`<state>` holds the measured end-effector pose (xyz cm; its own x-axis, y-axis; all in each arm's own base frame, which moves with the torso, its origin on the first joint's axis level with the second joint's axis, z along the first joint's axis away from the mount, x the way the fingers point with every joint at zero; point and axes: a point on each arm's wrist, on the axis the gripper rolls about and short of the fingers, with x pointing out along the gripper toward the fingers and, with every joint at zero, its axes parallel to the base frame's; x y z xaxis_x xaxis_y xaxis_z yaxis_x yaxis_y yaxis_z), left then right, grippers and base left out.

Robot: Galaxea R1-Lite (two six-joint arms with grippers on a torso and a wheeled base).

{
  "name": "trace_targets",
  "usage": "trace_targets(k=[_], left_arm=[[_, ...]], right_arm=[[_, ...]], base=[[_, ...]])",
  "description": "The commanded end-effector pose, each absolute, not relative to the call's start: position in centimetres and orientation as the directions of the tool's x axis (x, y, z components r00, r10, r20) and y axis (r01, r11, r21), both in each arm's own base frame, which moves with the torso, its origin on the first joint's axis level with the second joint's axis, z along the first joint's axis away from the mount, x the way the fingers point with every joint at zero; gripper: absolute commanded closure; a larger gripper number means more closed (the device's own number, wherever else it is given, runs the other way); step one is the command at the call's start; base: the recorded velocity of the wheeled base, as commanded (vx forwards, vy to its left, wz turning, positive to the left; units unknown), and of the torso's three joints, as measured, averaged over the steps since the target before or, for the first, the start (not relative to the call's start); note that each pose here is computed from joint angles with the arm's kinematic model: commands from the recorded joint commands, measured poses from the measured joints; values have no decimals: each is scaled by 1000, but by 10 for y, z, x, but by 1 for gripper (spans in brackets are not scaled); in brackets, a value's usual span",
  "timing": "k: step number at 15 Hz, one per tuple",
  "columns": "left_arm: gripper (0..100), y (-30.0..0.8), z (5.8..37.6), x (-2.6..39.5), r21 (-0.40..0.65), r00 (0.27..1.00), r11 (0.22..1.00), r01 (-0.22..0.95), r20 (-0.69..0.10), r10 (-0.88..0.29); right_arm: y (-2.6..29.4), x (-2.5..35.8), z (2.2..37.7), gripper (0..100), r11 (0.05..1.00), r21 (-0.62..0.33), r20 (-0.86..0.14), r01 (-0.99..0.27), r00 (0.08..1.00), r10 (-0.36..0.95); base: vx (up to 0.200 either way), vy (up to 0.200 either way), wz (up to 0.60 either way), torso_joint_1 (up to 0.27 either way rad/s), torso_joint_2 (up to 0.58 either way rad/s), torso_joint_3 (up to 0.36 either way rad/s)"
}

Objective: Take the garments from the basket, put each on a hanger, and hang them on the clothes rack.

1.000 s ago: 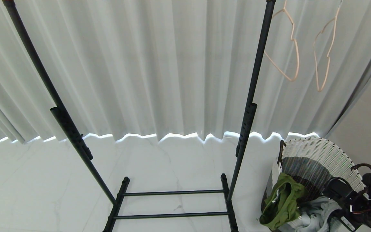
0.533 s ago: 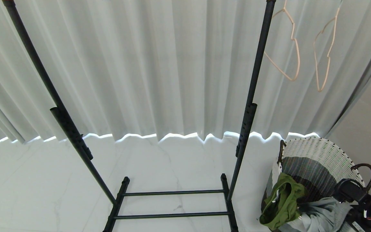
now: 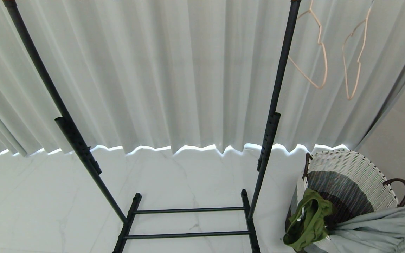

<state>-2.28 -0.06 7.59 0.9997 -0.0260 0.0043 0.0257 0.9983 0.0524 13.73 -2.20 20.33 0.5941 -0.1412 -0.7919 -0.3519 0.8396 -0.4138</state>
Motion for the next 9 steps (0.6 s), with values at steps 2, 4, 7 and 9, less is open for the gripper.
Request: trace_targets(k=[2, 4, 7, 9], left_arm=[[0, -1, 76, -23, 51, 1000, 998, 26, 3, -26], [0, -1, 76, -23, 51, 1000, 998, 26, 3, -26], [0, -1, 76, -23, 51, 1000, 998, 26, 3, -26], [0, -1, 76, -23, 51, 1000, 998, 26, 3, -26]], right_arm=[[-14, 89, 263, 100, 829, -512, -610, -227, 775, -165], [-13, 85, 267, 100, 824, -520, -590, -223, 792, -158], [-10, 85, 268, 100, 817, -522, -583, -245, 802, -132], [-8, 85, 268, 100, 810, -522, -583, -267, 805, -110]], base=[[-200, 0, 0, 0, 5, -2], [-200, 0, 0, 2, 7, -5], [-200, 0, 0, -2, 2, 4], [-200, 0, 0, 2, 2, 5]])
